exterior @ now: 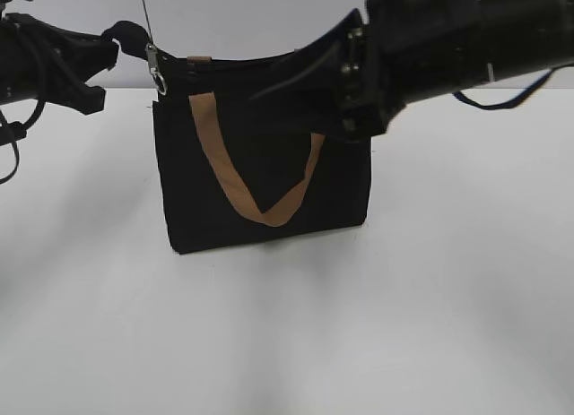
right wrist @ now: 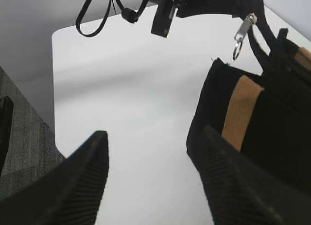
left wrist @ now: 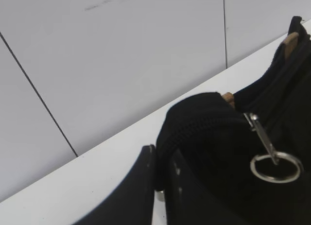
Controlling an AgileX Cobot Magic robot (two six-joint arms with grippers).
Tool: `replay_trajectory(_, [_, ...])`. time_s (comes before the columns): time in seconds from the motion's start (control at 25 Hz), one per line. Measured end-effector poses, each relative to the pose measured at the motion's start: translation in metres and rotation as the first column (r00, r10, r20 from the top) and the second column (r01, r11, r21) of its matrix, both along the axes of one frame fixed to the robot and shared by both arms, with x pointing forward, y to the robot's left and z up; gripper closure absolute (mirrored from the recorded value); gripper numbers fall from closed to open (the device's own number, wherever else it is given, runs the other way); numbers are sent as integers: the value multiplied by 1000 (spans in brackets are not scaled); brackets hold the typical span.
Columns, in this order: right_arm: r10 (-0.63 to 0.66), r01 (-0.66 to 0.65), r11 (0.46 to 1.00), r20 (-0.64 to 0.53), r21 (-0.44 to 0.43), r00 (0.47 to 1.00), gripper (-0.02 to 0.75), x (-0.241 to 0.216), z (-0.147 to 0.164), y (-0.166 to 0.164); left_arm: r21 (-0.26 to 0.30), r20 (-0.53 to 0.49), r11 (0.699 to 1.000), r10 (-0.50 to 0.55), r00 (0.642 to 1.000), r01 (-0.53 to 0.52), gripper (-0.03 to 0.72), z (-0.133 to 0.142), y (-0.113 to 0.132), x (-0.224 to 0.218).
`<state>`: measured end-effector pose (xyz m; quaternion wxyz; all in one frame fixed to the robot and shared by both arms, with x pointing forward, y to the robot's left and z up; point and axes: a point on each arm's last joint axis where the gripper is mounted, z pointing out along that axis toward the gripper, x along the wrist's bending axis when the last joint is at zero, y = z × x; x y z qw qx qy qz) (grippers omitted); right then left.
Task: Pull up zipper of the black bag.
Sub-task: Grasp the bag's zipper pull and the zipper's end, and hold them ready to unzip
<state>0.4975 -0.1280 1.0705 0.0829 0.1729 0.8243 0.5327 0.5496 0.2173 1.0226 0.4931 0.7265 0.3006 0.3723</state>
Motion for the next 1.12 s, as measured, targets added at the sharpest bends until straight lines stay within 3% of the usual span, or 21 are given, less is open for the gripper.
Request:
replay_trajectory(0.36, [7, -7, 1000, 1, -11, 1000, 307, 56, -14, 56, -1, 1, 1000, -4, 1000, 4, 675, 0, -1, 0])
replay_trajectory(0.76, [-35, 36, 999, -83, 11, 996, 307, 92, -38, 99, -1, 1, 1000, -4, 1000, 4, 675, 0, -1, 0])
replay_trajectory(1.12, [-81, 87, 996, -179, 24, 980, 307, 104, -63, 114, -1, 1, 1000, -4, 1000, 4, 676, 0, -1, 0])
